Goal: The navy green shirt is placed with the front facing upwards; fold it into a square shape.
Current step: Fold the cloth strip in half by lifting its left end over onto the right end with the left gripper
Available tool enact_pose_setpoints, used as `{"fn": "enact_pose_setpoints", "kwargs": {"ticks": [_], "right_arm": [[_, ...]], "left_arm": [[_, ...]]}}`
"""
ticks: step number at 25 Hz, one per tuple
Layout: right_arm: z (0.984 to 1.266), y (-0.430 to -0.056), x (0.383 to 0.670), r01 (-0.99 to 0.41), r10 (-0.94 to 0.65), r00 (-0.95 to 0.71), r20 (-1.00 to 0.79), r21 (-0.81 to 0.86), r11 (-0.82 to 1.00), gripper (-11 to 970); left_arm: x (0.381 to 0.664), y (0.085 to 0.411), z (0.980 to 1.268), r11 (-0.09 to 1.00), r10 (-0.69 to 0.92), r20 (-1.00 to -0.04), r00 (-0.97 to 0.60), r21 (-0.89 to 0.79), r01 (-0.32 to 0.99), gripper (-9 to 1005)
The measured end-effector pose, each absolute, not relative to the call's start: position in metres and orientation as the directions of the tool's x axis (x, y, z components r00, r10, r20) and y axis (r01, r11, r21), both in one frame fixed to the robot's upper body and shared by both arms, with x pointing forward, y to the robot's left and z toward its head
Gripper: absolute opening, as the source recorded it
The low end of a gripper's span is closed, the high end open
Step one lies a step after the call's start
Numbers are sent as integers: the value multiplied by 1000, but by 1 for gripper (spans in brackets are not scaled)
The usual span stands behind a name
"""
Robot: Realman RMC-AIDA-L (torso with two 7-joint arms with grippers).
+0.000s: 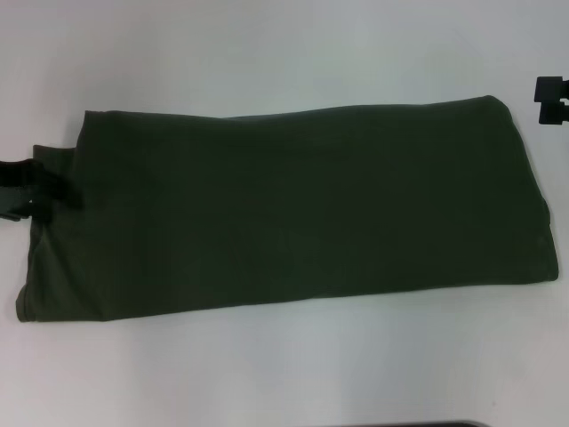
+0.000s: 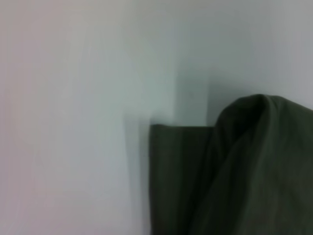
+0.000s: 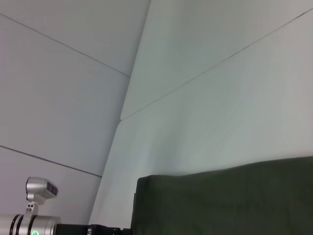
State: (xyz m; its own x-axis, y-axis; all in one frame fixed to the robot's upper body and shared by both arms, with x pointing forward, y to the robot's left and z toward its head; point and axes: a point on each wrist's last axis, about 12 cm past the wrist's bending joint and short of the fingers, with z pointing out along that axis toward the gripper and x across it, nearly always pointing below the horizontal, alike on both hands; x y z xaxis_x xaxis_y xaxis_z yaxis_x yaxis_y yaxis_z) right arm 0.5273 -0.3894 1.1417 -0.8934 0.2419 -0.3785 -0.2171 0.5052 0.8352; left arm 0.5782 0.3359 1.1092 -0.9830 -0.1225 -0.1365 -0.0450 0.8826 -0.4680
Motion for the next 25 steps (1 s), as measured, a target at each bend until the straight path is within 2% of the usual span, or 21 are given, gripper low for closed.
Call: {"fn": "enact_pose_setpoints", "kwargs": {"ticks": [6, 12, 17, 22, 25], "right_arm": [[1143, -390, 527, -236, 226, -891, -393, 829, 508, 702], [1135, -386, 526, -287, 195, -886, -421, 827, 483, 710], [1134, -387, 526, -317, 230, -859, -457, 828, 463, 703], [1136, -393, 526, -299, 296, -839, -456, 842, 450, 687], [1137, -395, 526, -287, 304, -840, -449, 844, 453, 679]], "left_arm": [[576, 349, 1125, 877, -134, -181, -974, -480, -32, 554], [570, 351, 1149, 790, -69, -270, -960, -603, 113, 556], [570, 350, 1154, 769, -1, -349, -937, -599, 223, 557], [571, 349, 1156, 788, 20, -383, -924, -563, 250, 558], [571, 352, 1156, 786, 0, -365, -931, -576, 226, 556]]}}
